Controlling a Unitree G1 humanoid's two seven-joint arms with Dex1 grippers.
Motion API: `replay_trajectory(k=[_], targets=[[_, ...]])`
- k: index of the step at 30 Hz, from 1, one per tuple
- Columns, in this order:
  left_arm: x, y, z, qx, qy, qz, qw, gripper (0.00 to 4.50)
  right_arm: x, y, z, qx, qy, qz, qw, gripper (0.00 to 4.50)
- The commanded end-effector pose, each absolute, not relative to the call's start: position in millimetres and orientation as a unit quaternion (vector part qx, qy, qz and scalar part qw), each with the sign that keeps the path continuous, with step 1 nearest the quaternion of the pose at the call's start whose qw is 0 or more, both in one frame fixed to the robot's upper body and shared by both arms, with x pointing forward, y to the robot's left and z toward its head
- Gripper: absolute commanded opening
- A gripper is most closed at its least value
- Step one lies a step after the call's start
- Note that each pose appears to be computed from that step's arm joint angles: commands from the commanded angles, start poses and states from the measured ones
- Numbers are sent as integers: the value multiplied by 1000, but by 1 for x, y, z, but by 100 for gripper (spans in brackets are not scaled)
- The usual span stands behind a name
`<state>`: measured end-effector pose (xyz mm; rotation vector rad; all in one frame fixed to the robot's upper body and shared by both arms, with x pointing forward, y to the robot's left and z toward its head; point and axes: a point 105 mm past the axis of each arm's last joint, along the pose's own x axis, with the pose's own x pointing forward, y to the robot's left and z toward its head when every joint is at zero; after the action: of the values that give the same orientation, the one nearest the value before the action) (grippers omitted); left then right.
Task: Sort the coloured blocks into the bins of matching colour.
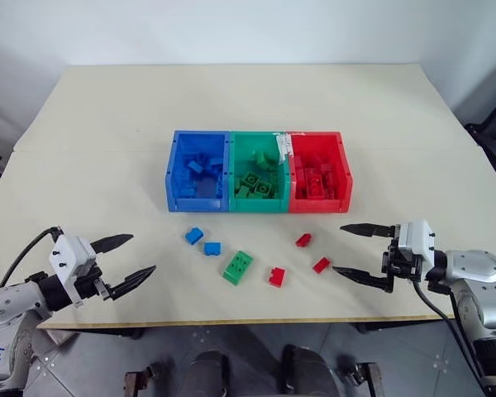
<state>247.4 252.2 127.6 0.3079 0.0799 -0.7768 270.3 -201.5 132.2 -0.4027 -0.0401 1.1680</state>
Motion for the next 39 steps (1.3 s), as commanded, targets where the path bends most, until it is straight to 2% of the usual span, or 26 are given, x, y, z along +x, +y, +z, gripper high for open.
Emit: replay_trajectory(k=[1,3,7,12,14,20,24,27,31,35,39], targets=[[251,238,139,169,15,-402,900,447,267,-233,148,-229,-18,518,824,450],[251,223,141,163,14,-430,888,447,264,-251,149,-242,0,506,828,450],[242,182,143,181,-3,-524,832,447,256,-277,141,-278,52,504,816,450],[227,141,149,168,-21,-603,780,447,260,-268,137,-295,92,541,782,450],[223,140,143,162,2,-617,770,447,261,-251,138,-293,122,569,758,450],[226,165,131,157,31,-588,793,447,278,-194,137,-330,131,631,690,450],[210,183,115,142,78,-575,802,447,288,-171,127,-344,124,657,659,450],[206,189,116,146,75,-554,816,447,293,-166,117,-370,138,663,637,450],[208,192,124,150,55,-529,833,450,304,-156,117,-380,119,664,633,357],[208,187,128,149,44,-528,835,450,300,-168,108,-419,142,675,591,215],[211,179,135,145,21,-531,835,450,300,-181,111,-431,147,679,576,81]])
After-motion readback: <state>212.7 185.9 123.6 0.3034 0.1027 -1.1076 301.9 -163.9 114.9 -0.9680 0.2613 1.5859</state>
